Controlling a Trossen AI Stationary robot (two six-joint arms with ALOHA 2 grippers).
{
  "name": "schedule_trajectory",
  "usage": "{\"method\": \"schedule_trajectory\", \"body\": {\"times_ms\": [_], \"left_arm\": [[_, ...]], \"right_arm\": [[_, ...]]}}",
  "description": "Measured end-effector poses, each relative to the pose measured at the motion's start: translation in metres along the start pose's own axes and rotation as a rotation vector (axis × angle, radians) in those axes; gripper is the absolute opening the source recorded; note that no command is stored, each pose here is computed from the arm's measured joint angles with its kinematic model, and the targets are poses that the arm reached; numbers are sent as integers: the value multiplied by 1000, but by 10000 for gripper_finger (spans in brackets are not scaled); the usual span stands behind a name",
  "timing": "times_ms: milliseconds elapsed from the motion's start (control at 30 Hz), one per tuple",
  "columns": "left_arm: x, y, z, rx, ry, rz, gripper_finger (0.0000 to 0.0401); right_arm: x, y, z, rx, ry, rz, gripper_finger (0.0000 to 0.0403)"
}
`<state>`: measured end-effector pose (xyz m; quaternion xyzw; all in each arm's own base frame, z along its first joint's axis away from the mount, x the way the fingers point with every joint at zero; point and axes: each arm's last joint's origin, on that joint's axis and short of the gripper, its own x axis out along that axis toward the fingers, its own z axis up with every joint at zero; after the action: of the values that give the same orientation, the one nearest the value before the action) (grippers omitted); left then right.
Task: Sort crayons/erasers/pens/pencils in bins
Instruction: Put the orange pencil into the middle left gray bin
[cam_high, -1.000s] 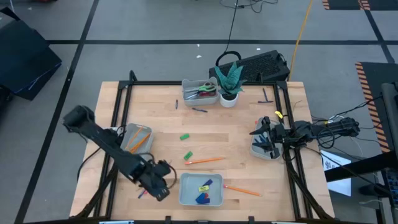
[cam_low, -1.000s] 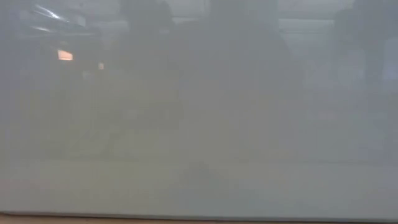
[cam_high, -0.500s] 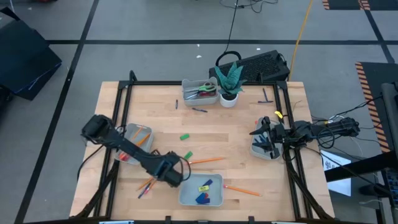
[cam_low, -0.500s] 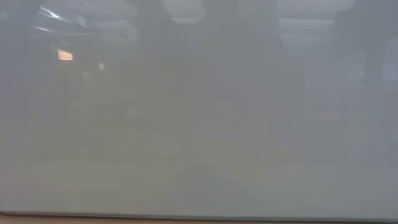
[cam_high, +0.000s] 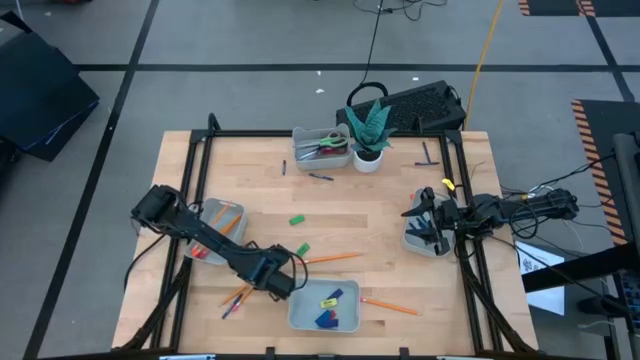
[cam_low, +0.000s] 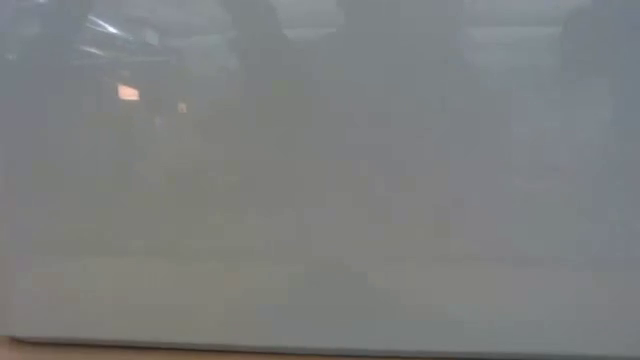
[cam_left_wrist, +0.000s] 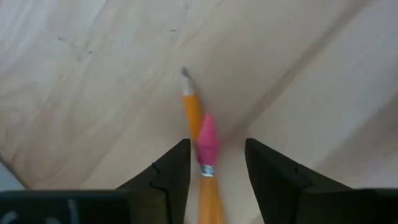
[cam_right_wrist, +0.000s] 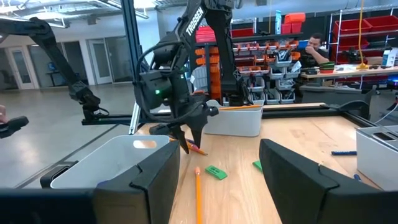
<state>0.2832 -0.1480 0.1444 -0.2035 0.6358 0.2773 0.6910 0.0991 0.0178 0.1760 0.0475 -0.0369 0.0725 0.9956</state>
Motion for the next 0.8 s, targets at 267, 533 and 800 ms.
{"method": "schedule_trajectory", "body": {"times_ms": [267,533,800], "left_arm": [[0,1,0,0,7,5,123],[0,1,0,3,7,5,21],[-12,-4,2,27,57,-30,64]], "right_arm": [[0,0,0,0,1,0,212],[0,0,0,0,1,0,212],[0,0,0,0,1,0,212]]}}
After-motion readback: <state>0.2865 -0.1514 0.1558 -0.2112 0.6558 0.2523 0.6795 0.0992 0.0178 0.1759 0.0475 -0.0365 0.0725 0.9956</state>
